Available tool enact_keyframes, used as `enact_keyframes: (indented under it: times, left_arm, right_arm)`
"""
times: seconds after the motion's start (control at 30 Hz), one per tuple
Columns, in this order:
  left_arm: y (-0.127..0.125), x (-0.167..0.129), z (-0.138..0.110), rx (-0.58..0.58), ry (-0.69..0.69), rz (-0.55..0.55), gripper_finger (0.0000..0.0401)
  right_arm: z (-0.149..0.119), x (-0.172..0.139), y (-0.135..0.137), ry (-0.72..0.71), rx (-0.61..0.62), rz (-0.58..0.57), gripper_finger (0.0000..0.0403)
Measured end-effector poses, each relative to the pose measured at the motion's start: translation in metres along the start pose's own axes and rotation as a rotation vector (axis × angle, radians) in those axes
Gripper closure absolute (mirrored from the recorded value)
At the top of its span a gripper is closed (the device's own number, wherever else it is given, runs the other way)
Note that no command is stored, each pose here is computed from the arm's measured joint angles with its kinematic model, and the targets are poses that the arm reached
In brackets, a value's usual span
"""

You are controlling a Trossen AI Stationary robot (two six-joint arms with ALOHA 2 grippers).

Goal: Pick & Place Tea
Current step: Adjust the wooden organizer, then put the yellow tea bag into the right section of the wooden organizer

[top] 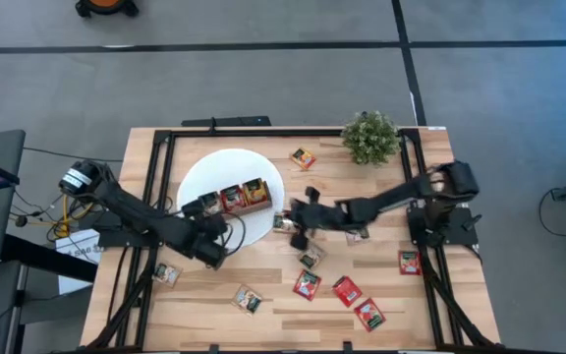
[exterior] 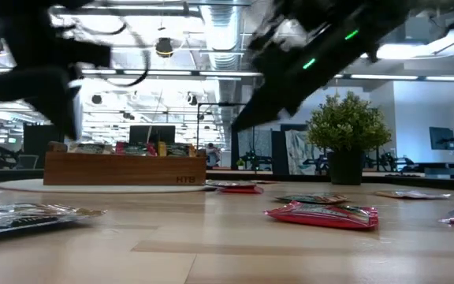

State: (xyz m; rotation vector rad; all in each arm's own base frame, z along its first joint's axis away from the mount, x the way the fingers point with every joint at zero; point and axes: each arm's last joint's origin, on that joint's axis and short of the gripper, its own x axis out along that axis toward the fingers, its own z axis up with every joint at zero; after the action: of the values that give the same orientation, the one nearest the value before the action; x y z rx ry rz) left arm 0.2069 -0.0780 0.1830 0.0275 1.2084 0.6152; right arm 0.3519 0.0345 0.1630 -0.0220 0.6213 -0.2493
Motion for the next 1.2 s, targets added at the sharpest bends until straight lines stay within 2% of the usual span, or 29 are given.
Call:
enact_keyframes:
  times: [0.13,0.23,0.4,0.63,0.77,0.87,0.97,1.2]
  left_arm:
    - [0.000,0.013,-0.024,-0.025,0.045,0.040,0.0401]
    - [0.003,0.021,-0.037,-0.046,0.053,0.082,0.0401]
    - [0.010,0.032,-0.050,-0.077,0.018,0.169,0.0401]
    - [0.013,0.034,-0.053,-0.091,0.002,0.202,0.0401]
    - [0.012,0.026,-0.048,-0.069,-0.025,0.220,0.0401]
    - [0.008,0.014,-0.041,-0.053,-0.080,0.222,0.0401]
    - [0.002,0.000,-0.032,-0.078,-0.182,0.214,0.0401]
    - [-0.017,-0.017,-0.010,-0.242,-0.520,0.145,0.0401]
  right_arm:
    - [0.014,0.041,-0.026,0.048,0.098,-0.088,0.0396]
    - [0.013,0.070,-0.038,0.143,0.107,-0.141,0.0400]
    - [0.026,0.093,-0.036,0.204,0.097,-0.132,0.0402]
    - [0.034,0.084,-0.005,0.271,0.019,-0.055,0.0402]
    - [0.042,0.062,-0.006,0.323,-0.018,-0.086,0.0402]
    - [0.056,0.042,-0.024,0.338,-0.024,-0.154,0.0402]
    - [0.058,0.032,-0.058,0.351,0.011,-0.228,0.0402]
    - [0.037,0.050,-0.141,0.422,0.169,-0.357,0.0402]
